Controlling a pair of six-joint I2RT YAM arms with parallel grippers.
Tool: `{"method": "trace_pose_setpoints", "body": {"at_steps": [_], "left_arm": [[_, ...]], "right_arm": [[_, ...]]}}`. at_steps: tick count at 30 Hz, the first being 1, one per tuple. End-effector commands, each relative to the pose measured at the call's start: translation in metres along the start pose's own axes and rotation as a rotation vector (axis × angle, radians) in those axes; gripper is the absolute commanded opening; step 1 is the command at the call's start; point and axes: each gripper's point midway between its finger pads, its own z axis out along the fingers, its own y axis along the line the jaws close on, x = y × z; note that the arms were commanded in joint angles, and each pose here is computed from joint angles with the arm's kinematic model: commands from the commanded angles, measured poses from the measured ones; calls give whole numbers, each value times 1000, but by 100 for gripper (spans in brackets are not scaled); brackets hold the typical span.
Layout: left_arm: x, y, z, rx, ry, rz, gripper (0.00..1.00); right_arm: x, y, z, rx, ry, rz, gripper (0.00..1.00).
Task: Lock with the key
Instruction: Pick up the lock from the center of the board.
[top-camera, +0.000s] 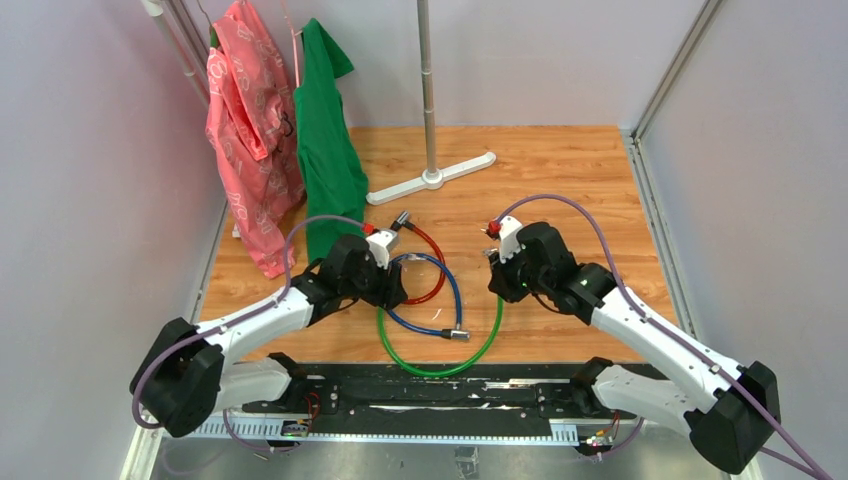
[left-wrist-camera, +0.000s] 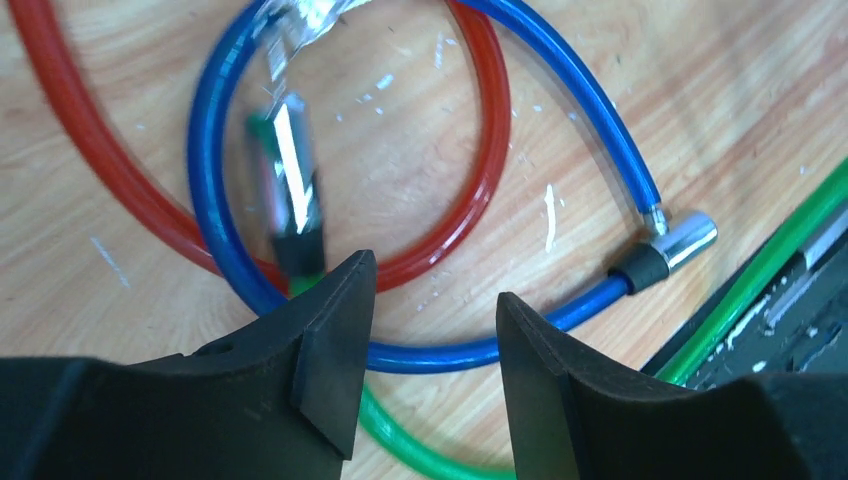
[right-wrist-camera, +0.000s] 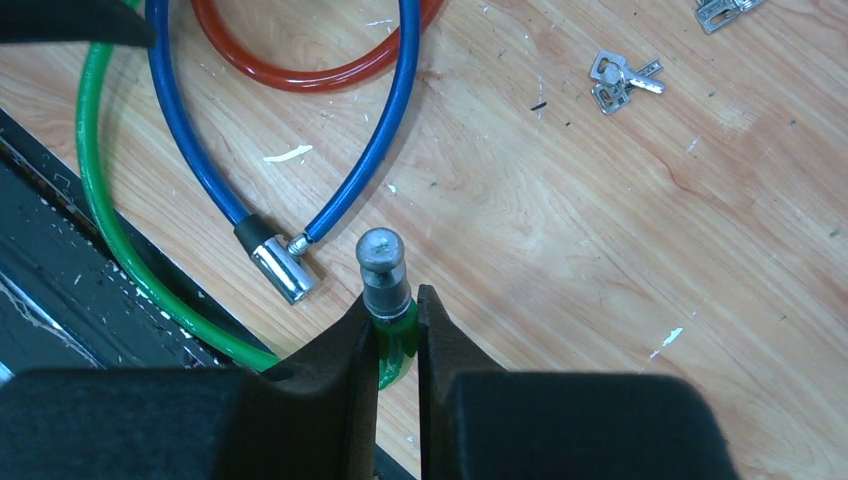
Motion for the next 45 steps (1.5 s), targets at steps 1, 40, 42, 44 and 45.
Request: {"method": "trace_pose_setpoints", "body": {"at_steps": [1, 40, 42, 44, 45], "left_arm": [[-33, 9, 0, -39, -104, -20, 55], [37, 55, -9, -316, 32, -252, 0], [25, 56, -17, -341, 28, -223, 0], [1, 52, -30, -344, 12, -159, 0], [-12, 48, -38, -339, -4, -126, 0]], "right_arm": [[-11, 9, -13, -47, -23, -67, 0], [-21, 32, 0, -186, -54, -66, 0], [-24, 35, -1, -203, -63, -75, 0], [-30, 39, -4, -223, -79, -86, 0], [-34, 41, -6, -233, -95, -92, 0]]}}
